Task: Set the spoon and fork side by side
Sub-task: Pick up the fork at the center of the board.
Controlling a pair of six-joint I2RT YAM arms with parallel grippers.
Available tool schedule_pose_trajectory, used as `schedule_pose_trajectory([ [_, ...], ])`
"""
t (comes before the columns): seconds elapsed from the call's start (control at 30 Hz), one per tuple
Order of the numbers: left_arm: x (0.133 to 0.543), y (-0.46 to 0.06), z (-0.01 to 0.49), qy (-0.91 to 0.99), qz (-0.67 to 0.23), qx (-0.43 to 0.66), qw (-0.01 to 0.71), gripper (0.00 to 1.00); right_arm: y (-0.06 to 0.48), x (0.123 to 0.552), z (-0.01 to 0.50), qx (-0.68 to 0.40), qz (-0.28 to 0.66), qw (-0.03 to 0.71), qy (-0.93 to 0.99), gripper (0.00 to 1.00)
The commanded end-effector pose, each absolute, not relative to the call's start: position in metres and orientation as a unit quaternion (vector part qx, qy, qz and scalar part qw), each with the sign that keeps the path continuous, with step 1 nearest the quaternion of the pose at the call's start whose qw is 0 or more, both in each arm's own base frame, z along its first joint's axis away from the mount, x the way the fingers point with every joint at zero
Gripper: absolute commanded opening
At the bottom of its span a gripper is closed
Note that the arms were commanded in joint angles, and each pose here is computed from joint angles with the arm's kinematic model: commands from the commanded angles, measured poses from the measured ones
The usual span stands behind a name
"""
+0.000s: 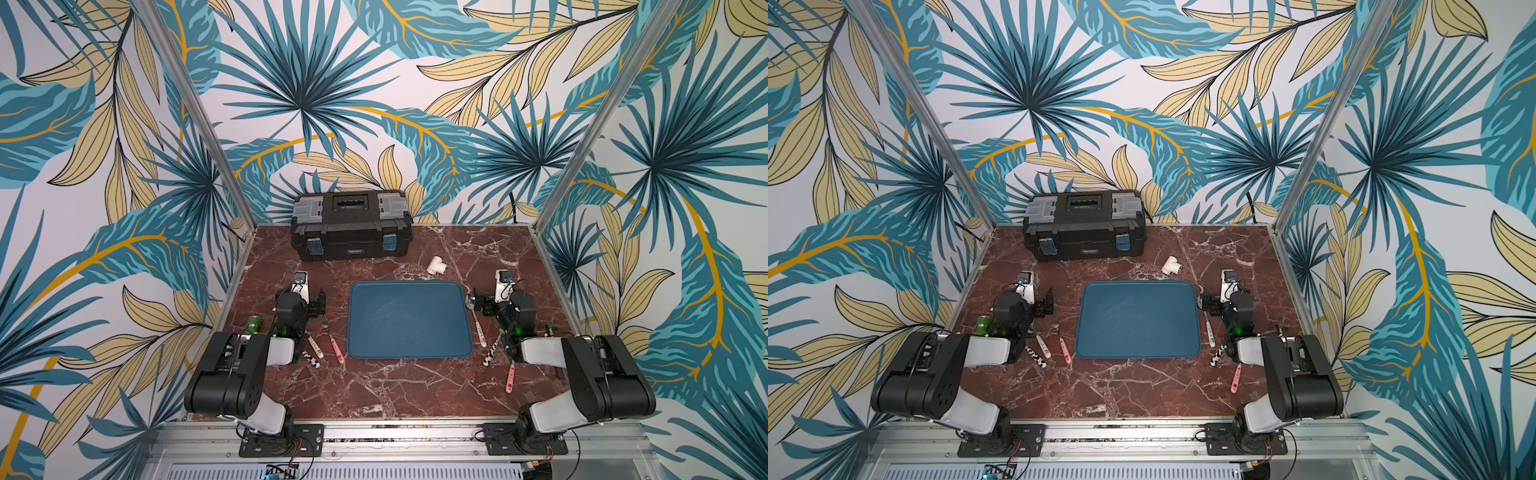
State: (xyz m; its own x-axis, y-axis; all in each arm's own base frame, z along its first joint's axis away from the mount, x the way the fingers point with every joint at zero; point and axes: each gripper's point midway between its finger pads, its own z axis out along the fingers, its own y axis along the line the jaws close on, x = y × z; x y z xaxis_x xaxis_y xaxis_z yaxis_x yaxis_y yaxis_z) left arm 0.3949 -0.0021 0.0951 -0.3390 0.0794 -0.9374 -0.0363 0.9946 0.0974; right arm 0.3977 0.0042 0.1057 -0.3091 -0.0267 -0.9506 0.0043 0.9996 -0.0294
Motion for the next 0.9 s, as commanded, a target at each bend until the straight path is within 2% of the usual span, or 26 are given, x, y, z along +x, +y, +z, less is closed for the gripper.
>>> schedule_pose_trajectory([
  [0.0,0.405,-0.005,0.113,0.804,0.047,0.017,0.593,1.00,0.004,0.400,0.109,-0.003,-0.010,0.589,0.808,1.00],
  [0.67,0.404,-0.005,0.114,0.803,0.048,0.017,0.593,1.00,0.001,0.400,0.108,0.003,-0.014,0.587,0.809,1.00],
  [0.73,0.408,-0.005,0.125,0.798,0.050,0.020,0.600,1.00,0.001,0.400,0.108,0.003,-0.014,0.587,0.809,1.00],
  [0.87,0.412,-0.003,0.154,0.822,0.053,0.010,0.566,1.00,0.001,0.400,0.108,0.004,-0.013,0.587,0.809,1.00],
])
